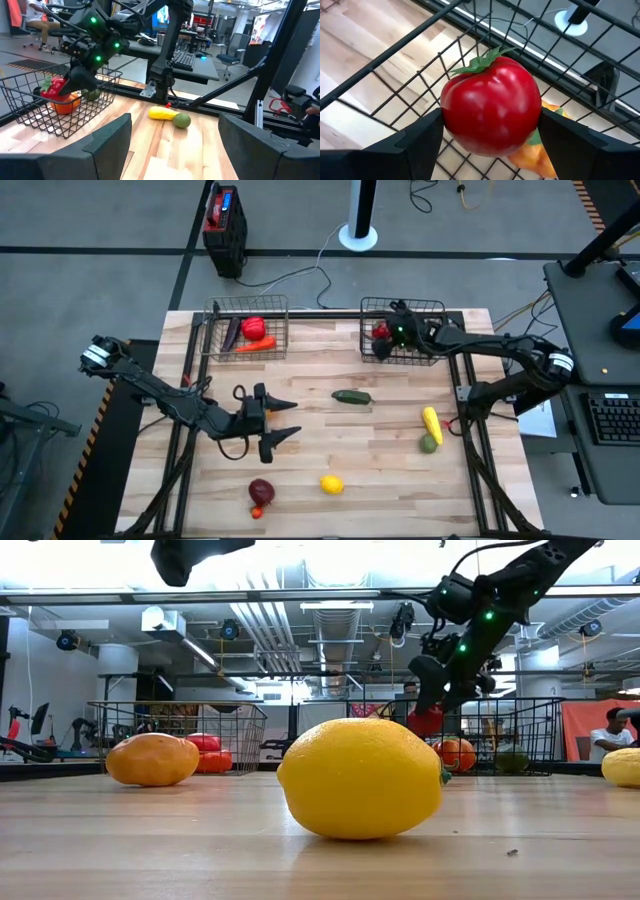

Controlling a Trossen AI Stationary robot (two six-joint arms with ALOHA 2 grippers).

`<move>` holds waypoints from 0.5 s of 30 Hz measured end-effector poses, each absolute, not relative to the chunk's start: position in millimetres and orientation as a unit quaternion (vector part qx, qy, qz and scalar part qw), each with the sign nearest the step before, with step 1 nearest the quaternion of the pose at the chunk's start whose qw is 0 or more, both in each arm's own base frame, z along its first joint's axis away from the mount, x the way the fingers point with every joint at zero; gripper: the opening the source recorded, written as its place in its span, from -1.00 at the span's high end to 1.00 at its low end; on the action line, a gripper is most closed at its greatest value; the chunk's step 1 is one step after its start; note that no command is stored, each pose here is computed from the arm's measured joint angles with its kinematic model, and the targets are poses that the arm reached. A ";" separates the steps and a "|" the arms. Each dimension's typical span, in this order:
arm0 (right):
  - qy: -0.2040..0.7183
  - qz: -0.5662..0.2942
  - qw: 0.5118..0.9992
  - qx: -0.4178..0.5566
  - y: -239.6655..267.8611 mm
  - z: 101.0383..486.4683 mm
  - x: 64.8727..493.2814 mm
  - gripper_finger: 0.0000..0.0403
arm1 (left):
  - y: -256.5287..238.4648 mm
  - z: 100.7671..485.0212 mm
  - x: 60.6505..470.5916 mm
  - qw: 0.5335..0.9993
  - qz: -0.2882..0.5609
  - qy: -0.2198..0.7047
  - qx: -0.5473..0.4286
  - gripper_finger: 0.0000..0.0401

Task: Sort produce into baskets
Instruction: Put the large tomato into the black wire basket

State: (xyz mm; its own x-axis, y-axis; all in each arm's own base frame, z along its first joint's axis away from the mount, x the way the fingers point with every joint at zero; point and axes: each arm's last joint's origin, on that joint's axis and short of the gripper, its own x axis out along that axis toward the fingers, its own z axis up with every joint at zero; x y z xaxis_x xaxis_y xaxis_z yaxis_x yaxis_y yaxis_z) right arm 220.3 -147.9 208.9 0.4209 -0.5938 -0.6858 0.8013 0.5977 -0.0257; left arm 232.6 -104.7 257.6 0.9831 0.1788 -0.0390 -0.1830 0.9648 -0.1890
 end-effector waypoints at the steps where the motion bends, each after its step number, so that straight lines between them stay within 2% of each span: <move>1: 0.335 -0.422 0.828 0.156 -148.9 208.9 219.7 -0.48 | -104.8 257.3 232.8 0.991 0.091 0.012 -0.096 -0.39; 15: 0.324 -0.383 0.848 0.169 -152.0 209.7 221.7 -0.48 | -104.8 257.2 232.7 0.991 0.092 0.012 -0.092 -0.39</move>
State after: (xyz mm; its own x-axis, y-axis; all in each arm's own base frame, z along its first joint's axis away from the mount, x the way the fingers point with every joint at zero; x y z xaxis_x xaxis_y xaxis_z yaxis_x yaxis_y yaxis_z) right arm 221.7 -152.0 209.7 0.4954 -0.5407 -0.6799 0.7599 0.6489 0.0376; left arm 232.7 -104.8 257.2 0.9830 0.1792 -0.0410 -0.1837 0.9663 -0.1802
